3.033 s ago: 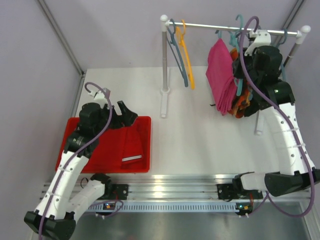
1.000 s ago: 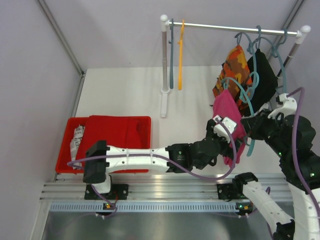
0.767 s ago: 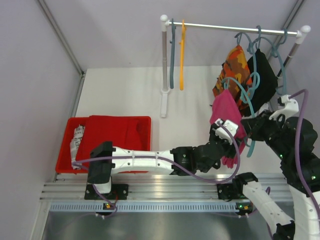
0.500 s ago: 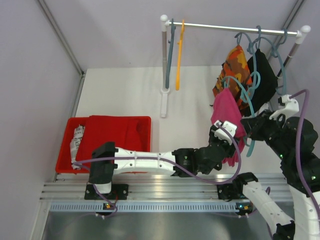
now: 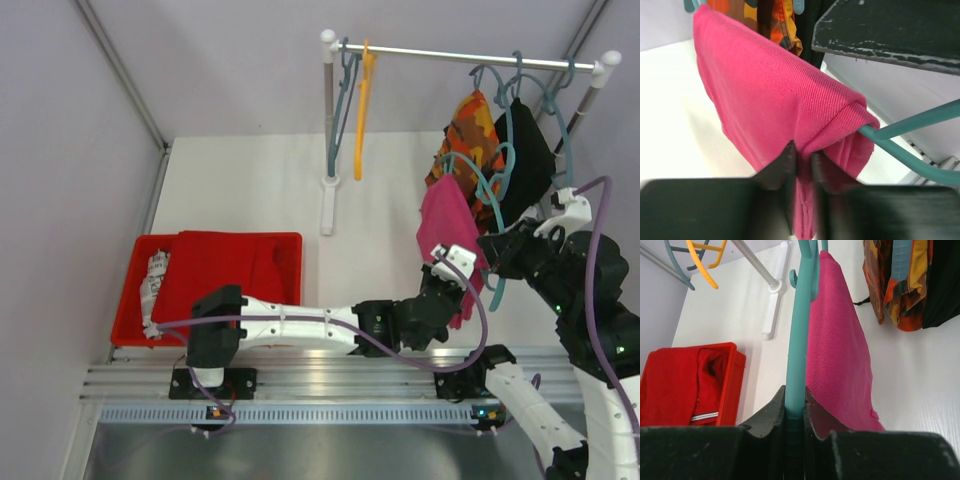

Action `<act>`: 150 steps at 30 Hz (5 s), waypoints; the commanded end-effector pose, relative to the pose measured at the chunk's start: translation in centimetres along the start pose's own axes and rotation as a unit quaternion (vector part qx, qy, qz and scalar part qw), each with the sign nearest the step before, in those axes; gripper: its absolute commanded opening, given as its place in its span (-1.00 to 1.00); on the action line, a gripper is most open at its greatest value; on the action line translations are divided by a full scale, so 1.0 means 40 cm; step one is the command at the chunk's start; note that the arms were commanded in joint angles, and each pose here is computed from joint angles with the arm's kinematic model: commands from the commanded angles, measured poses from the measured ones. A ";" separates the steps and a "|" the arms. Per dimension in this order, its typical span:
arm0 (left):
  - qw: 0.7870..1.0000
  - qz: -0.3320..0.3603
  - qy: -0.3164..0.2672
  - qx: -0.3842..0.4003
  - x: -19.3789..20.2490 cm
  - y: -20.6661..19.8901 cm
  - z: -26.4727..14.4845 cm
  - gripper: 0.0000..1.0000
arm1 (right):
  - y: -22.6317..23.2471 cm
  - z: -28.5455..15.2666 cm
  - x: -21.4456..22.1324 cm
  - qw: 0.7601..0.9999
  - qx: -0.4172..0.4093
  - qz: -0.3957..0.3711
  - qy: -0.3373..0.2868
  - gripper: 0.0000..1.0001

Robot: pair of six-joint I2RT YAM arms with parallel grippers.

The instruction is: Remove the trousers from the hanger

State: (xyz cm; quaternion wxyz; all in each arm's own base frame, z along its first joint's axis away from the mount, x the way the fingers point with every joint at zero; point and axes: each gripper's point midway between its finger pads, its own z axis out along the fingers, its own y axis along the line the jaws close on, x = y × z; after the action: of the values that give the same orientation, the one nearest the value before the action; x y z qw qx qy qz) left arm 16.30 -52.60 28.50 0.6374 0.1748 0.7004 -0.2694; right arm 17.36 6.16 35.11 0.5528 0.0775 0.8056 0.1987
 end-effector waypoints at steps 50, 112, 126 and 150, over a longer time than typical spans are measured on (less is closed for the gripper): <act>0.968 -0.065 -0.242 0.014 -0.818 0.233 -0.118 -1.00 | -0.029 0.160 0.109 0.998 -0.018 0.053 0.006 -1.00; 0.907 0.035 -0.412 -0.082 -1.196 0.504 -0.400 -1.00 | -0.099 0.207 0.285 0.986 0.045 0.098 0.128 -1.00; 0.930 0.047 -0.362 -0.039 -1.167 0.514 -0.451 -1.00 | -0.144 0.191 0.274 0.986 0.092 0.072 0.118 -1.00; 0.905 0.106 -0.162 -0.380 -0.884 0.964 -0.761 -1.00 | -0.152 0.223 0.294 0.984 0.092 0.055 0.140 -1.00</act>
State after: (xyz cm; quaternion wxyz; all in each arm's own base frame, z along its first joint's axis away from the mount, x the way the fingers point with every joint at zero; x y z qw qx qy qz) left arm 21.01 -5.24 57.03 0.7714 0.0178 0.6299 0.0893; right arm 20.79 7.09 18.42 0.3868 0.1480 0.8954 0.1636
